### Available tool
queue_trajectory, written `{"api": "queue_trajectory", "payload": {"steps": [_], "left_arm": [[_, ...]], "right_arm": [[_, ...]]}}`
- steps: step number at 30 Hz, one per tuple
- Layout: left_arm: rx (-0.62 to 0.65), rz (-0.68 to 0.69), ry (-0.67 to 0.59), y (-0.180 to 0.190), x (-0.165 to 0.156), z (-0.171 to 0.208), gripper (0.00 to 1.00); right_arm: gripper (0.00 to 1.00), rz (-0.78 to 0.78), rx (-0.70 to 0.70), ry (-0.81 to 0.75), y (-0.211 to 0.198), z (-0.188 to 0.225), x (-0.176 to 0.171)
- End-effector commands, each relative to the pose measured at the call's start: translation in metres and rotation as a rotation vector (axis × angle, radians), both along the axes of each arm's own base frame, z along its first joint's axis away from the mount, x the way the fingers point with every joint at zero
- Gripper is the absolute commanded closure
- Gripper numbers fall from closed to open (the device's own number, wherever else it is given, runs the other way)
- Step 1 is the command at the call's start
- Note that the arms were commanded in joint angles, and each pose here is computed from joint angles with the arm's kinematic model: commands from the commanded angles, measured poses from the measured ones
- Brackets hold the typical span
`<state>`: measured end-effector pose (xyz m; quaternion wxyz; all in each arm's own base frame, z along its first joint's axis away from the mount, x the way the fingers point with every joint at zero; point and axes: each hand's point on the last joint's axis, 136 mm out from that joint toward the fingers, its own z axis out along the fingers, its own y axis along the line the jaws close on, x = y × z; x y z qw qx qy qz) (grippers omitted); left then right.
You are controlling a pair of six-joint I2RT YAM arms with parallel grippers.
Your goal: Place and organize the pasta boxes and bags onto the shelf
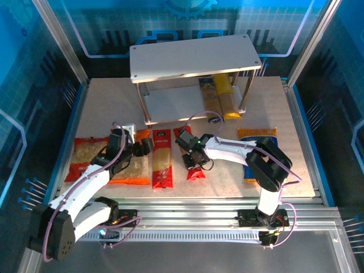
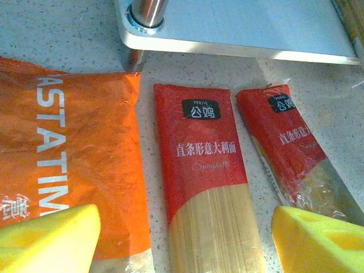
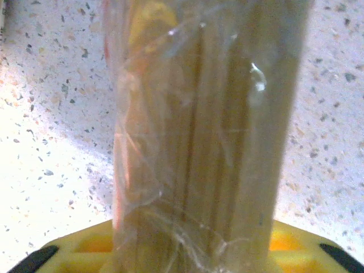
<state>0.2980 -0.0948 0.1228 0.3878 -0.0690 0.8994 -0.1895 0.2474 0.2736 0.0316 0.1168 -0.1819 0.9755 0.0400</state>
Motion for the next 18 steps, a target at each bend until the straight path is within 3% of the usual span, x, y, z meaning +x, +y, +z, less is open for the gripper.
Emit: {"api": "queue_trajectory", "payload": {"steps": [1,4,18], "left_arm": [[0.001,-0.012,-0.04,-0.003,0.006,0.014,0.2],[0.0,-0.012,-0.041,-0.003,0.007,0.014,0.2],[-0.005,-0.017,-0.048,-0.005,0.008,0.018,0.21]], "right_arm": [[0.67,0.005,0.015,-0.038,-0.004,0.022,0.001],[0.74,0.012,0.022,-0.064,-0.006,0.035,0.003],[0.74,-0.006,0.131,-0.228,-0.017,0.118,0.015]]}}
